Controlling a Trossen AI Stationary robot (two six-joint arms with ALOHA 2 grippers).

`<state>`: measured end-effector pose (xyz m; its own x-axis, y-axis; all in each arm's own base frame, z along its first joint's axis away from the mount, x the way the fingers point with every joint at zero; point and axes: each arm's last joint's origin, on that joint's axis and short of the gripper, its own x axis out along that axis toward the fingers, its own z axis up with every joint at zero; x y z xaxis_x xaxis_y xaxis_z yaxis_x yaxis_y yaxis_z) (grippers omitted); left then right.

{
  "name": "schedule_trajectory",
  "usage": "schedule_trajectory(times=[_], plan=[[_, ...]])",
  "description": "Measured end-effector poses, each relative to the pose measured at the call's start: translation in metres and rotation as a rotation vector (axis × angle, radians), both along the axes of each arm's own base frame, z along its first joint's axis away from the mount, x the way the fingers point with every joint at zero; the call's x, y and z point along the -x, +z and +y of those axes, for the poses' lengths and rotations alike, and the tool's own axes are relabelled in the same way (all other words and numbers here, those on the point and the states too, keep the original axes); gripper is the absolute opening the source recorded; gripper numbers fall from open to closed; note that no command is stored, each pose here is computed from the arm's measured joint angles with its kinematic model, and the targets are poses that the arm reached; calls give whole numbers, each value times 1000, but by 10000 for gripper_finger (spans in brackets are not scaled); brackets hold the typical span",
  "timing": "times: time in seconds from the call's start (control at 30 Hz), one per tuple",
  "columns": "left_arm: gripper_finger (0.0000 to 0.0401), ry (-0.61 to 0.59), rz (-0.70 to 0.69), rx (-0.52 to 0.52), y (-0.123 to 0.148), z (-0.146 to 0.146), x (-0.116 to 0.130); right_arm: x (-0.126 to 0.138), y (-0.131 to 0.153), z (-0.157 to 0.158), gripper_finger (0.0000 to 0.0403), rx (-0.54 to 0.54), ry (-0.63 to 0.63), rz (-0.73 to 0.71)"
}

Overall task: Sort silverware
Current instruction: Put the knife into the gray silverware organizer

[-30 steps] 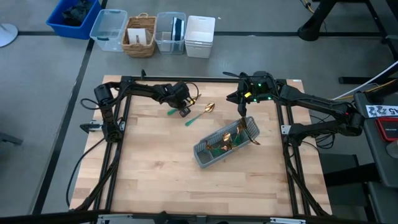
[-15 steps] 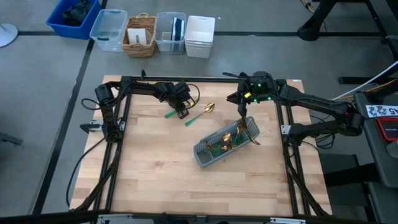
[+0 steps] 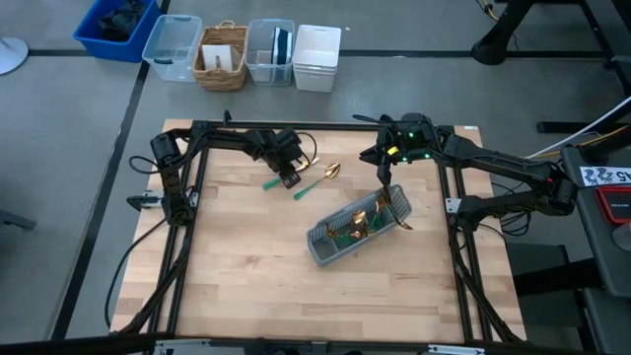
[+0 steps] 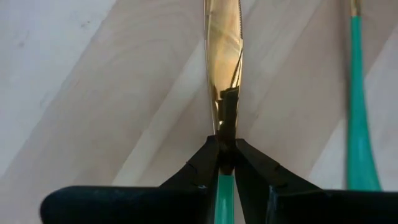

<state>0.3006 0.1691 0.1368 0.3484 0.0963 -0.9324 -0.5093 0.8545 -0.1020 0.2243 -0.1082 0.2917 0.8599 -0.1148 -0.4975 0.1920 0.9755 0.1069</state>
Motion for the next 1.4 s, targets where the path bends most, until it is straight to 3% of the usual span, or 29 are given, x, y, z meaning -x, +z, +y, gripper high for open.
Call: schedule_trajectory(times=[0.8, 1.0, 1.1, 1.23, 1.4], plan=[[35, 0, -295, 192, 10, 21, -3, 0, 0, 0, 62, 0, 0, 0], [20, -8, -288, 201, 9, 23, -1, 0, 0, 0, 62, 0, 0, 0], [21, -83, -285, 174, 9, 17, -4, 0, 0, 0, 62, 0, 0, 0], [43, -275, -277, 100, 9, 2, -12, 0, 0, 0, 62, 0, 0, 0], [90, -431, -164, -119, 7, -18, -23, 0, 0, 0, 62, 0, 0, 0]])
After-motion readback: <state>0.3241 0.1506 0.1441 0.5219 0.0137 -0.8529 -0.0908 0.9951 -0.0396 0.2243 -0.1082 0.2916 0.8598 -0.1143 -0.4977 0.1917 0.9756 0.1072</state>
